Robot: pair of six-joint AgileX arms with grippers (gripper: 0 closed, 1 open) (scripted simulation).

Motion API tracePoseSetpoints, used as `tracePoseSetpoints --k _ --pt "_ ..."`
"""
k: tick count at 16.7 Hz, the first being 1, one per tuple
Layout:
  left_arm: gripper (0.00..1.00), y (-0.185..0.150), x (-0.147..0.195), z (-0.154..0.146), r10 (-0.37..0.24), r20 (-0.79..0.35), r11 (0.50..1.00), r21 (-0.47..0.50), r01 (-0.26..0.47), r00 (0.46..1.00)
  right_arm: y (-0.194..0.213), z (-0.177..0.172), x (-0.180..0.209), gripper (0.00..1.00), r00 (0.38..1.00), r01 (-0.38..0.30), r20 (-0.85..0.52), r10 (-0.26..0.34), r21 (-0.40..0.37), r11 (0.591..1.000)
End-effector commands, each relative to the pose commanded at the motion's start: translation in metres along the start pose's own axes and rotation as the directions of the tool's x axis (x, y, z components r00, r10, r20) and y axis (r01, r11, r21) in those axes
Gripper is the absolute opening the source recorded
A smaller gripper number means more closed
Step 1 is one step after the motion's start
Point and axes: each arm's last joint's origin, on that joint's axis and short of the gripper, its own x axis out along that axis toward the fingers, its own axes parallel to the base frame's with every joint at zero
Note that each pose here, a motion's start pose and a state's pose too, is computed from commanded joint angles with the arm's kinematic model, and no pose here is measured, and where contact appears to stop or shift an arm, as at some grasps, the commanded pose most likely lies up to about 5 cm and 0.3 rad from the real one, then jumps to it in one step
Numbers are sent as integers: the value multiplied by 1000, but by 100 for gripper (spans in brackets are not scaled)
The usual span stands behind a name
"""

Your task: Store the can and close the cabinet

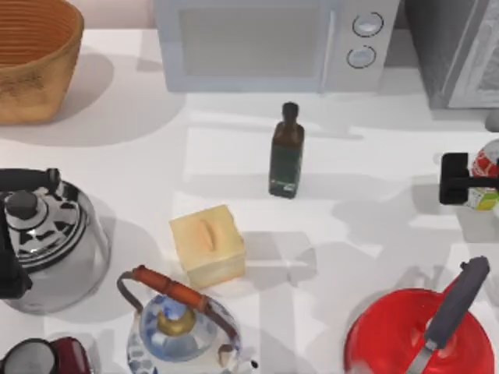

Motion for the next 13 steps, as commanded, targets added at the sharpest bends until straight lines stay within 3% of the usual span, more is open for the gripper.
tracePoseSetpoints --k 8,13 --pt "100 0 0 0 0 0 1000 0 0 1000 0 -8 21 100 1000 0 -1 0 0 1000" --pt "100 0 0 0 0 0 1000 0 0 1000 0 -8 21 62 1000 0 -1 0 0 1000"
